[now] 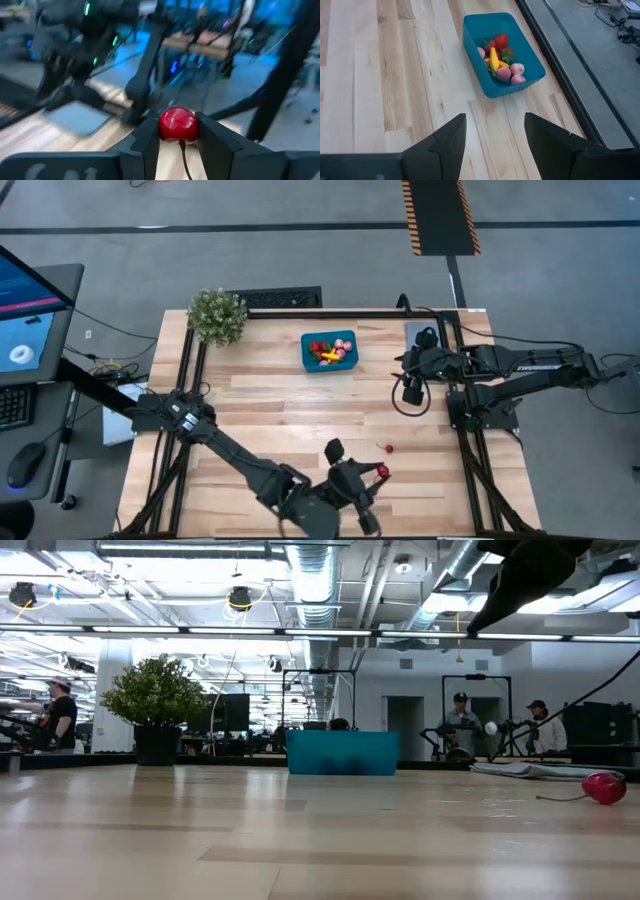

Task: Pick and placing Produce into tupperware
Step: Put the cherry into the blue bin, then put the top cherry into the blue bin

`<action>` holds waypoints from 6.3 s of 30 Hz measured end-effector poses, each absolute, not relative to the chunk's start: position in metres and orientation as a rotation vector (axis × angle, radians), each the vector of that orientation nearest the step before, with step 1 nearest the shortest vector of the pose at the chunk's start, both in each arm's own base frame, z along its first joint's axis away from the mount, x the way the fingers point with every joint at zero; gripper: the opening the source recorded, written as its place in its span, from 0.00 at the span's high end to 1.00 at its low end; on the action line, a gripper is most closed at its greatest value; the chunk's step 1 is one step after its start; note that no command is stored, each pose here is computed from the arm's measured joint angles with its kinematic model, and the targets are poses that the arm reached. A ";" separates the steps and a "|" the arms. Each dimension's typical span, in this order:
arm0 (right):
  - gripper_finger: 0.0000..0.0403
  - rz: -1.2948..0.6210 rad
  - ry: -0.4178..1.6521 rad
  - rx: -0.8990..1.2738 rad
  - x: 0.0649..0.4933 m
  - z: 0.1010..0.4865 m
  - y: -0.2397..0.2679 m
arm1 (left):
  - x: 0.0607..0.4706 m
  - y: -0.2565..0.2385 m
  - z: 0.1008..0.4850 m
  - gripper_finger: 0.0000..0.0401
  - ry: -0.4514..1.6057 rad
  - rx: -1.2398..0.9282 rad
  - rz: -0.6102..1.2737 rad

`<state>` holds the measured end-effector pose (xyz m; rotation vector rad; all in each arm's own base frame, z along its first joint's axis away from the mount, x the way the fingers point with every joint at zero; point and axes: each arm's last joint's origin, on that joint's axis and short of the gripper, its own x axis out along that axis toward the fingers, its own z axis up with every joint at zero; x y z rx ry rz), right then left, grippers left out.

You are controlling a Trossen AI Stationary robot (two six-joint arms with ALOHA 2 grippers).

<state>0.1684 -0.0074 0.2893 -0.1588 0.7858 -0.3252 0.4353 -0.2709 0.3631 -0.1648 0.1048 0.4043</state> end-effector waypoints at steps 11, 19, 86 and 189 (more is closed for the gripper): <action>0.44 -0.325 0.783 -0.158 0.169 0.290 -0.007 | 0.405 -0.308 0.421 0.73 -0.205 0.042 -0.068; 0.44 -0.325 0.782 -0.158 0.169 0.290 -0.007 | 0.375 -0.344 0.434 0.73 -0.449 0.378 -0.355; 0.44 -0.326 0.765 -0.156 0.170 0.291 -0.007 | 0.454 -0.026 0.301 0.73 0.857 -0.123 0.833; 0.44 -0.329 0.823 -0.151 0.166 0.287 -0.007 | 0.508 -0.097 0.226 0.41 0.570 -0.035 0.267</action>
